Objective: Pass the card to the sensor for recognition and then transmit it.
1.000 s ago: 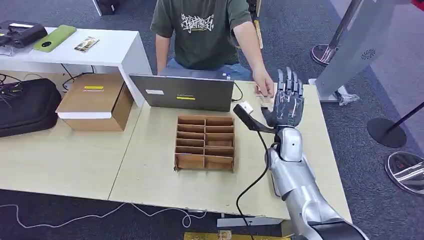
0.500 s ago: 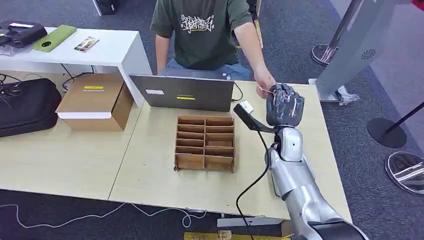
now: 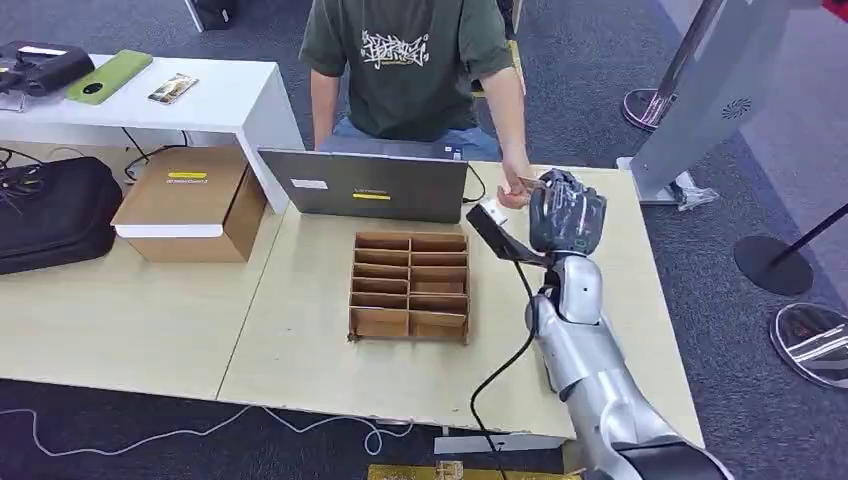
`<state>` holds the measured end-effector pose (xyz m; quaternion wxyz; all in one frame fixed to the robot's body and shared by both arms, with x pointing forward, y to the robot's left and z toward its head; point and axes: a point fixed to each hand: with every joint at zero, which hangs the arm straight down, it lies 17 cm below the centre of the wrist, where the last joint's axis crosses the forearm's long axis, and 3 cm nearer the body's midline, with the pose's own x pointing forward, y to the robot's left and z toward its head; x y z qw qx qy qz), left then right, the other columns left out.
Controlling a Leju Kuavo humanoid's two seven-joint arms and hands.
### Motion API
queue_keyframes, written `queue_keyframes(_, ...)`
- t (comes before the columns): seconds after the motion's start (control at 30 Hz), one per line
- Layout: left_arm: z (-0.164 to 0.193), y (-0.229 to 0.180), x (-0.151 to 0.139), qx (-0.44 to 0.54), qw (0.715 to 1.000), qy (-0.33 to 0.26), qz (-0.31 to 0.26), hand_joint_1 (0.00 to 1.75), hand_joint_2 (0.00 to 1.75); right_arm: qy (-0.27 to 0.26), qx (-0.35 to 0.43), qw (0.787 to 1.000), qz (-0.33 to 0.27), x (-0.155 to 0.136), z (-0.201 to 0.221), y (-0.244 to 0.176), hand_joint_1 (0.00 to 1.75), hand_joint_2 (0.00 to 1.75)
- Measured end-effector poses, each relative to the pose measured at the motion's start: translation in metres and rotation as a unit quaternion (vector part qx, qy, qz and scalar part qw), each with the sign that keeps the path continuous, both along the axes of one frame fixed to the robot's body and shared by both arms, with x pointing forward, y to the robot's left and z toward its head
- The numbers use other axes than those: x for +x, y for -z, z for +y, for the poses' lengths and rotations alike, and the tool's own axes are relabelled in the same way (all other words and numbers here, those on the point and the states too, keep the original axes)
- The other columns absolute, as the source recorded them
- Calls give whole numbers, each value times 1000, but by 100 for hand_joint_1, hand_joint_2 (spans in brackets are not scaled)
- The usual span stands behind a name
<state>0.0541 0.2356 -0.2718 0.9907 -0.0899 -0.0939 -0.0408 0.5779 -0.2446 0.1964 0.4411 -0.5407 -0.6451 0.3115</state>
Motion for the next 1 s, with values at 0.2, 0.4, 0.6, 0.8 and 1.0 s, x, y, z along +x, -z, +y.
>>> queue_keyframes(0.2,-2,0,0,-2,1000,-1,0,0,0,-1,26,1000,8,1,4,2,175,175)
queue_keyframes(0.4,-3,0,-4,-3,1000,-2,11,0,0,-9,200,970,137,2,-1,52,175,175)
queue_keyframes(0.6,-2,1,-7,-2,1000,1,17,0,0,-7,340,923,181,-33,-23,81,175,175)
queue_keyframes(0.8,2,1,-7,3,1000,-3,19,0,0,12,346,923,169,-65,-57,84,175,175)
queue_keyframes(1.0,2,2,-9,5,1000,-9,21,0,0,30,364,916,165,-110,-85,99,175,175)
